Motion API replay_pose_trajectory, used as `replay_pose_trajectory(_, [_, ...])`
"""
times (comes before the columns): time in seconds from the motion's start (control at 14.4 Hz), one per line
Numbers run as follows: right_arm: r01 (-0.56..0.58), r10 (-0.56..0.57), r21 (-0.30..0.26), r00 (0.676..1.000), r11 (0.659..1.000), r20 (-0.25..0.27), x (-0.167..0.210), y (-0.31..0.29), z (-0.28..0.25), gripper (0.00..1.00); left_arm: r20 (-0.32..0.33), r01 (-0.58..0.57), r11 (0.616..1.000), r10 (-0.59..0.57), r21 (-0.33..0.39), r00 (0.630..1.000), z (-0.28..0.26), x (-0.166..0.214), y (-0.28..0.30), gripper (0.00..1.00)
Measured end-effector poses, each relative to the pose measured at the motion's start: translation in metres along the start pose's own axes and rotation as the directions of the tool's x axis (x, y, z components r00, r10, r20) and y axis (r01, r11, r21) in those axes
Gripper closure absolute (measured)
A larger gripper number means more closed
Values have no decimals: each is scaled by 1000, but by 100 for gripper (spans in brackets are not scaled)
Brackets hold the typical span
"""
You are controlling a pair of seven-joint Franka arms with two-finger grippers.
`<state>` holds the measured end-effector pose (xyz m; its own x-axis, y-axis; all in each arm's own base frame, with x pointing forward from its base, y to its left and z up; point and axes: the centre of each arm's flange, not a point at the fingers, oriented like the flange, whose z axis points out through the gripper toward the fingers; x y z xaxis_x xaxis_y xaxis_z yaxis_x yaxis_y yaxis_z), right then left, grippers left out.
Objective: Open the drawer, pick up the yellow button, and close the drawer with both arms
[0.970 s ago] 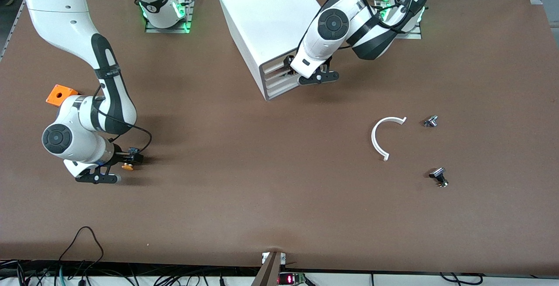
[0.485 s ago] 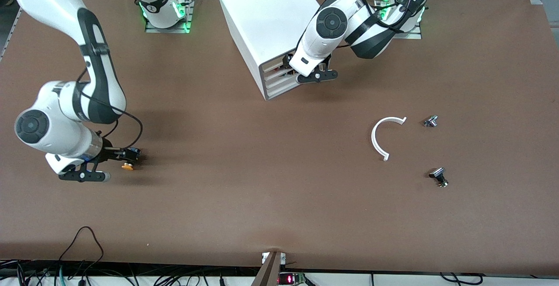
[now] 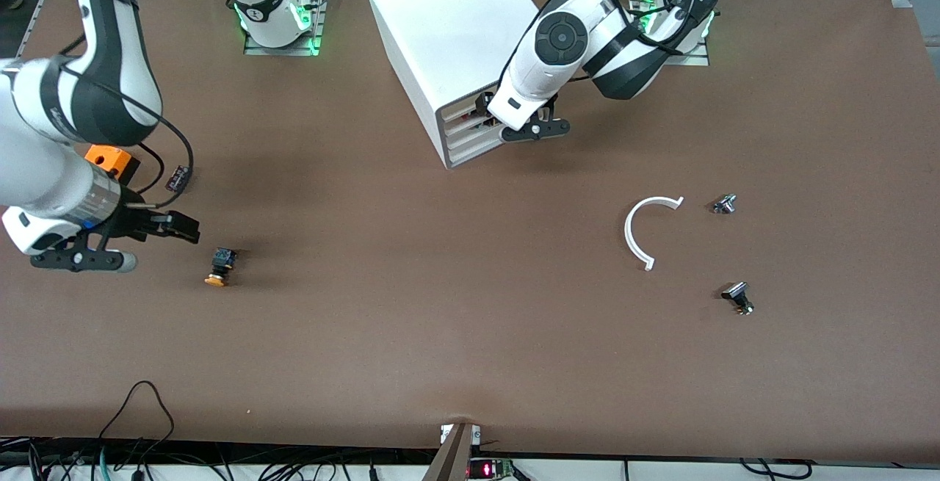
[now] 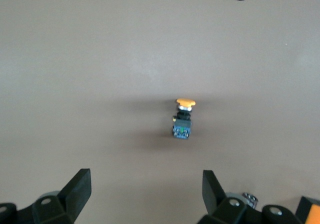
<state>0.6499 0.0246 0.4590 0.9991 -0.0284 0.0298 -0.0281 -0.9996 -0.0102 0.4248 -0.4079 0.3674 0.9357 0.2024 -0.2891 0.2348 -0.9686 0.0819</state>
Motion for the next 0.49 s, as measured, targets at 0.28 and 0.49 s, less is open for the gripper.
replay_pose_trajectory(0.28, [21, -22, 17, 999, 1000, 33, -23, -9, -55, 1, -61, -7, 997, 11, 74, 998, -77, 47, -31, 0])
replay_pose_trajectory(0.49, [49, -49, 3, 997, 999, 52, -43, -16, -115, 1, -71, -35, 996, 41, 76, 997, -122, 85, -70, 0])
